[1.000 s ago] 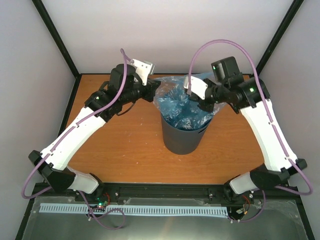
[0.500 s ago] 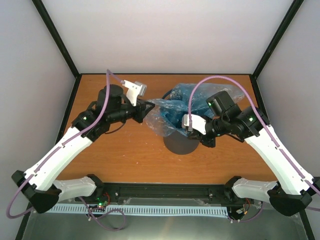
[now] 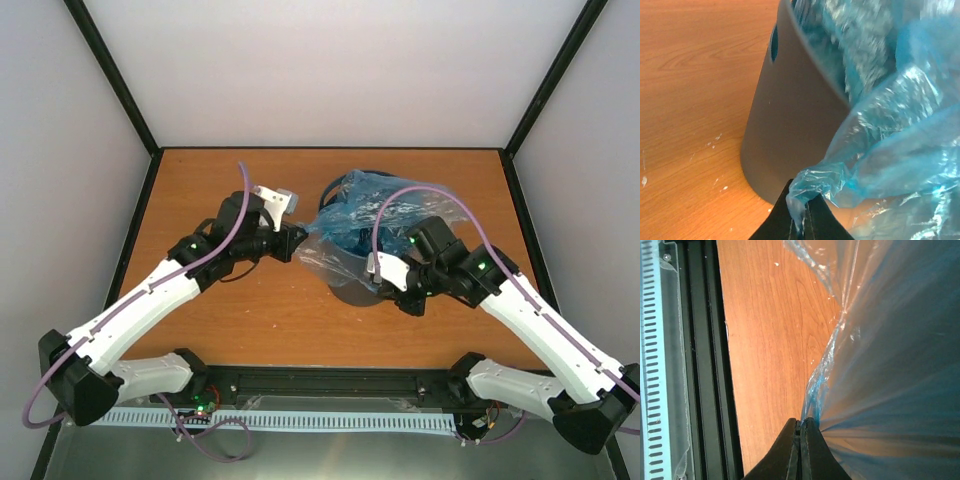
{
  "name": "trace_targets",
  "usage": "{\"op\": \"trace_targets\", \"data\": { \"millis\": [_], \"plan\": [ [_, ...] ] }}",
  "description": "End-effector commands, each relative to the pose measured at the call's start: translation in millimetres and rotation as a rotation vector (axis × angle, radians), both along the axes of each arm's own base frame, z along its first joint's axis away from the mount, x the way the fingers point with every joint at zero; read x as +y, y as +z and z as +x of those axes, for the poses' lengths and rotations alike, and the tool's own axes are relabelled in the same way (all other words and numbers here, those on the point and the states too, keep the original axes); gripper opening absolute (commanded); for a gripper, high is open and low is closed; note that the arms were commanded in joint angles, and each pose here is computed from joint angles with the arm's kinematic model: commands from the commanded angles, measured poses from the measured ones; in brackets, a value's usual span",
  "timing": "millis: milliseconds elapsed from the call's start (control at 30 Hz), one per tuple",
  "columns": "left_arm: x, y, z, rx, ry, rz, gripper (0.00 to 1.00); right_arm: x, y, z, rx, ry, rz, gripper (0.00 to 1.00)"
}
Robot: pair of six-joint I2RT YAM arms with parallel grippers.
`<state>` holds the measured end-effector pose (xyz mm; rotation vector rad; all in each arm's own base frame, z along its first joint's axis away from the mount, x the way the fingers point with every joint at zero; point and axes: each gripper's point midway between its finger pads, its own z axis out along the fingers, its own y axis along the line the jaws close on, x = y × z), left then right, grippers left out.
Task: Put the trash bags into the trash bin
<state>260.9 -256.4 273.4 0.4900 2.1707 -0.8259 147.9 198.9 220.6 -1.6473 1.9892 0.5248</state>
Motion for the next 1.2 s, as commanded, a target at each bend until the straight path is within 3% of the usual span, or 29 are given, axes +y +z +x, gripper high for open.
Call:
{"op": "trace_targets", "data": {
  "millis": [0,100,167,200,267,433,567,733,900,1033,1167],
  "plan": [
    [4,-5,10,-0.025,0.065,-0.021,0.01,3,5,7,-0.058,-0.057,0.067,0.03],
    [13,-4,10,-0.046,0.091,-0.003,0.03,1,9,2,-0.069,-0.061,0.085,0.13],
    [20,0,7,-0.060,0.102,0.026,0.20,-3,15,-9,-0.057,-0.026,0.085,0.32],
    [23,10,3,-0.085,0.093,0.020,0.39,-6,22,-15,-0.063,-0.016,0.091,0.41],
    [27,24,-9,-0.131,0.058,0.005,0.59,-13,44,-22,-0.118,-0.011,0.125,0.53],
    [40,64,-36,-0.249,-0.015,-0.011,0.76,-30,91,-43,-0.194,0.022,0.187,0.62],
    [47,95,-44,-0.331,-0.029,-0.018,0.79,-31,131,-41,-0.295,0.015,0.250,0.62],
    [39,123,-42,-0.431,-0.085,-0.023,0.79,-48,167,25,-0.539,-0.236,0.177,0.69],
    [23,115,-34,-0.491,-0.133,0.072,0.78,-65,169,54,-0.649,-0.324,0.055,0.77],
    [-1,102,-31,-0.536,-0.187,0.225,0.82,-75,156,65,-0.698,-0.331,-0.043,0.81],
    [-18,93,-20,-0.567,-0.207,0.339,0.83,-80,148,81,-0.755,-0.348,-0.122,0.80]
  ]
}}
